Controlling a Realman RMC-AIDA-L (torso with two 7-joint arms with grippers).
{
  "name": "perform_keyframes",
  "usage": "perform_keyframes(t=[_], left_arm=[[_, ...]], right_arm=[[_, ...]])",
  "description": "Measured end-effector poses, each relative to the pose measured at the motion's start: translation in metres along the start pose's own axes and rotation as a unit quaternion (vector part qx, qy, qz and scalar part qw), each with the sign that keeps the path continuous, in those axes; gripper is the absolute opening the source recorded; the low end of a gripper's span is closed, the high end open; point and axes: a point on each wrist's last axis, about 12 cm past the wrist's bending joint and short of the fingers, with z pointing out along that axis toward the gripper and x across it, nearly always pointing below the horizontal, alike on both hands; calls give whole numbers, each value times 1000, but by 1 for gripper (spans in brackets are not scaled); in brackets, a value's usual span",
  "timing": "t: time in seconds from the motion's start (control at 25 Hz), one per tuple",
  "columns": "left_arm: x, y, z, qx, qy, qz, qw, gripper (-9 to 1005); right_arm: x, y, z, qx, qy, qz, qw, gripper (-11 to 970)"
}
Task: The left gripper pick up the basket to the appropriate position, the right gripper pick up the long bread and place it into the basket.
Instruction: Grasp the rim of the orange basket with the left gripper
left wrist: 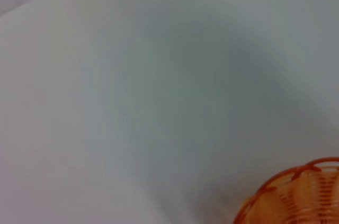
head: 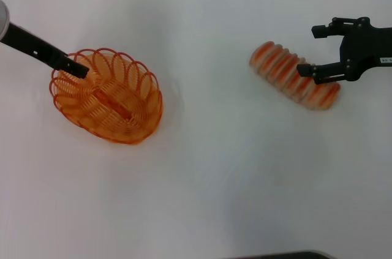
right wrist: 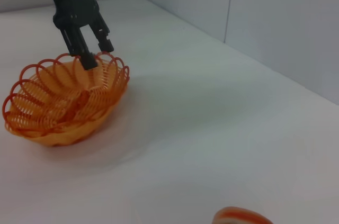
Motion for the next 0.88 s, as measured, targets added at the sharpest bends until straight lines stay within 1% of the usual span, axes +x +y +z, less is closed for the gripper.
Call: perform_keyframes(t=[0.52,0.68,0.88], left_arm=[[5,-10,18,-14,24,13,1000,681],[4,-14,21,-17,26,17,999,592],[0,-14,20,-21,22,3,1000,481]], right_arm=[[-1,-1,0,3,0,-1,1000,928],[-1,-2,0,4,0,-1,1000,928],[-1,-2,0,5,0,-1,1000,928]])
